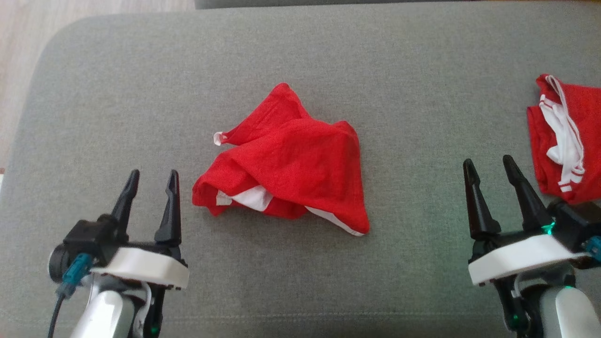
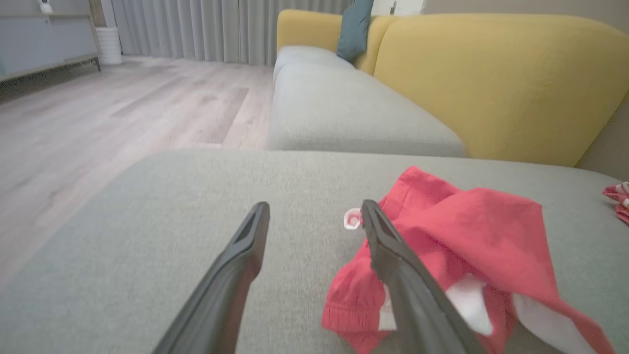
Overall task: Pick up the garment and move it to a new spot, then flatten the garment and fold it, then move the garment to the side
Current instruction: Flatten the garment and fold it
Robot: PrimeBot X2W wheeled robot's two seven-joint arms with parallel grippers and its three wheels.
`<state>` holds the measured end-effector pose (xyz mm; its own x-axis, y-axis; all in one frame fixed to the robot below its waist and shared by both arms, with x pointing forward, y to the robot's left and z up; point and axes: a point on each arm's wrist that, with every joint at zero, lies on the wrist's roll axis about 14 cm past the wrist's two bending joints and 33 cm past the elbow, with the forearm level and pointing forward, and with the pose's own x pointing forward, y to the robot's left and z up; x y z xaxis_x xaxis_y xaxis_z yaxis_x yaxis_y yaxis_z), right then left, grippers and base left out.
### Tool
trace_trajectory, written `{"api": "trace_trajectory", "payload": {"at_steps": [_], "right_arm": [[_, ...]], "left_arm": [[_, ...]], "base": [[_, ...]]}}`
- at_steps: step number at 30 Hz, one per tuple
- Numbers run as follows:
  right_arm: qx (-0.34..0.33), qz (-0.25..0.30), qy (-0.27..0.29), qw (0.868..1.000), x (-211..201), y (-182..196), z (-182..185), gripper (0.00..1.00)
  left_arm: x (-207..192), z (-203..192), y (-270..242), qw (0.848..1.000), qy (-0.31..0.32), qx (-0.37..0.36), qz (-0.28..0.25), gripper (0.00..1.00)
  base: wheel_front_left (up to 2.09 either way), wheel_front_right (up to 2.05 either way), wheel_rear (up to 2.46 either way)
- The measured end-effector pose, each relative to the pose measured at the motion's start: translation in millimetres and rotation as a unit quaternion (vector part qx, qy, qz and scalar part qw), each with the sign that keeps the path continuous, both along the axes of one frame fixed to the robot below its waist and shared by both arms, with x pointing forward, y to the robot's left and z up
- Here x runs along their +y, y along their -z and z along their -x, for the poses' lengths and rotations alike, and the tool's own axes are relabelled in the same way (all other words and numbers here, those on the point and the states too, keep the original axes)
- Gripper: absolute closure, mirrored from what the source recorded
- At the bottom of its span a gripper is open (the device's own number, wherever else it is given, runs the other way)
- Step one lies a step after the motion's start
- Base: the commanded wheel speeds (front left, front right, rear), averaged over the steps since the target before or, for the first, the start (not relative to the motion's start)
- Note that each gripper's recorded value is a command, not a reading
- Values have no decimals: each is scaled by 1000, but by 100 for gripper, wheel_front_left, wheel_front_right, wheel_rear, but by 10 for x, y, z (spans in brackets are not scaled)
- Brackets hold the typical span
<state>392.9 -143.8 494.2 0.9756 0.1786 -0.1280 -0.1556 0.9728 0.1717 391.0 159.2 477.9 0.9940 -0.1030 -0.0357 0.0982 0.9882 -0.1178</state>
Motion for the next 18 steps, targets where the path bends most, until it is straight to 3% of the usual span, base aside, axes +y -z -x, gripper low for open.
{"api": "trace_trajectory", "payload": {"at_steps": [6,18], "right_arm": [[-3,9,-4,1000,15,-58,55,0],[5,13,-16,1000,78,-52,56,0]], "left_arm": [[-10,5,-273,999,-1,-49,-21,0],[-51,15,-290,998,7,-55,-33,0]], "base": [[0,0,0],[0,0,0]]}}
